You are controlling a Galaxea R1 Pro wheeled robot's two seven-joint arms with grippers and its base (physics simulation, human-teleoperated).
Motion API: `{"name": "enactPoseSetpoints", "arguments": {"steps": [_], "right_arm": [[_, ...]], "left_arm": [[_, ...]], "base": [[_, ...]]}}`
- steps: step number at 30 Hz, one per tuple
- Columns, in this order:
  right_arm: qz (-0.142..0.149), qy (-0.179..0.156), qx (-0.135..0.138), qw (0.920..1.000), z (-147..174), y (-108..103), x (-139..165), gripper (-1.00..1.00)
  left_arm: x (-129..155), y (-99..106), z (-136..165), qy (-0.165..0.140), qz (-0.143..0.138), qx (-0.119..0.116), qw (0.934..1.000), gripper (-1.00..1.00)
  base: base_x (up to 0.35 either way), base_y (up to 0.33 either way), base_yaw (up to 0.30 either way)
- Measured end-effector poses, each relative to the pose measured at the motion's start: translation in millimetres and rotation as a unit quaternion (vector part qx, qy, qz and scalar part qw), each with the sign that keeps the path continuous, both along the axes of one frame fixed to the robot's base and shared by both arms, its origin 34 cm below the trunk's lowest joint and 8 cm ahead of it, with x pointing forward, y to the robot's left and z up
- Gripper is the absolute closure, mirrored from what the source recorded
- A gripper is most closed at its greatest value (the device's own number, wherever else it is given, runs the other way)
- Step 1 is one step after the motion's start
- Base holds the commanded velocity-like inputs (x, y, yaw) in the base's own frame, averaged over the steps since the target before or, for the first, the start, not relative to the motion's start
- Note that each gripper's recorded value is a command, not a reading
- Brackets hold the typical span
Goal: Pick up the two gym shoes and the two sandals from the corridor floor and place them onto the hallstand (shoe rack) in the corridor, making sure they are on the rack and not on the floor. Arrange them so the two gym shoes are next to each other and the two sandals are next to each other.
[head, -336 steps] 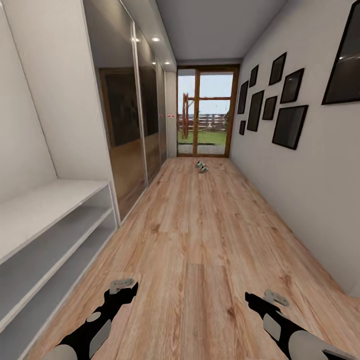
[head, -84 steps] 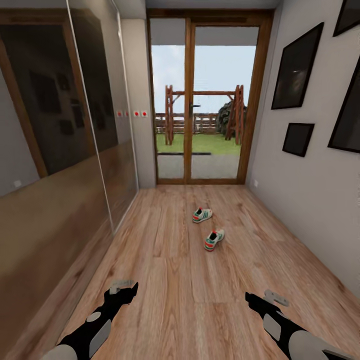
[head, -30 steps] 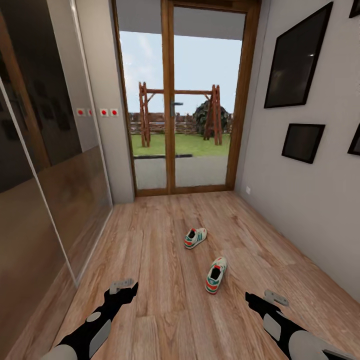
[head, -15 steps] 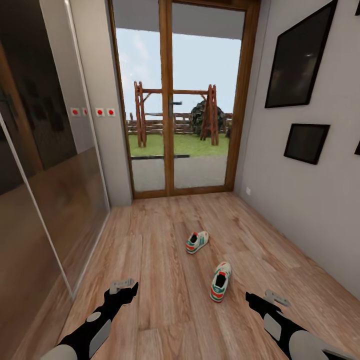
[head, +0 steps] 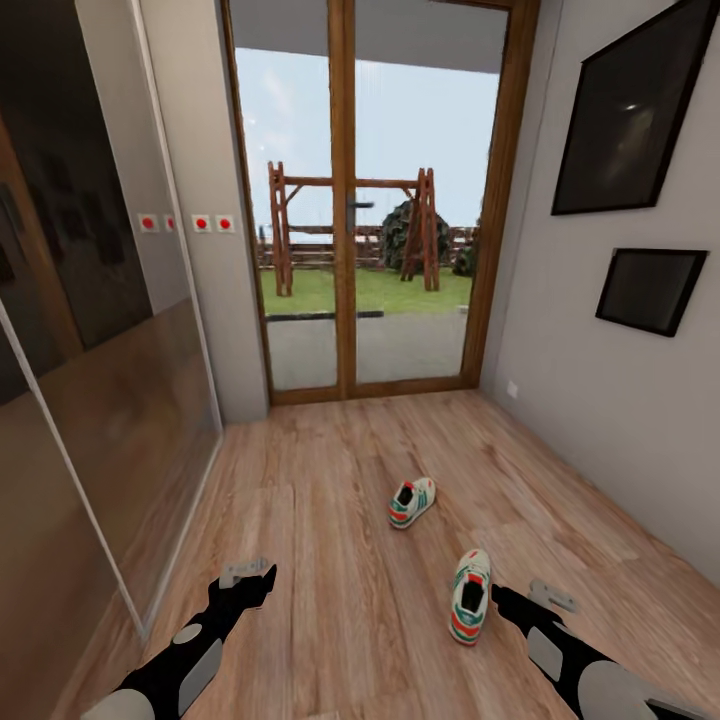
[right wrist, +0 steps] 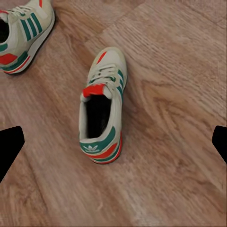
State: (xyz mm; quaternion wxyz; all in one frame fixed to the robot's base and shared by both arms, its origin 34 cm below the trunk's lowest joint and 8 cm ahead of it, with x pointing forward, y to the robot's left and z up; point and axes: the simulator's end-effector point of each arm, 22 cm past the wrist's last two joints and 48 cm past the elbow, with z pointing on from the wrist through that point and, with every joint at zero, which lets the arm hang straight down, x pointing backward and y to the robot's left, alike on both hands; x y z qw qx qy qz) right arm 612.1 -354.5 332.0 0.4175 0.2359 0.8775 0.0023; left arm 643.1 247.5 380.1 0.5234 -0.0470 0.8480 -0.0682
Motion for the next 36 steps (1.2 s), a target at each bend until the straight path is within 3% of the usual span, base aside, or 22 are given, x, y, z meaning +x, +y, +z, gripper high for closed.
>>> {"name": "enactPoseSetpoints", "arguments": {"steps": [17,26,36], "right_arm": [[-0.001,0.000,0.001,1.0000,-0.2,-0.7,-0.1,-1.00],[-0.001,0.000,-0.001,1.0000,-0.2,-0.9,-0.2,-1.00],[-0.001,0.000,-0.001,1.0000,0.0,-1.0,-0.2,-1.00]], "left_arm": [[0.0,-0.1,-0.3,0.000,0.000,0.000,1.0000,-1.00],[0.0,0.0,-0.3,0.000,0.000,0.000,1.0000,-1.00],[-0.1,-0.1,-0.1,0.000,0.000,0.000,1.0000,-1.00]], "base": [[0.240,0.138,-0.139],[0.041,0.005,-0.018],[0.282,0.057,0.000]]}}
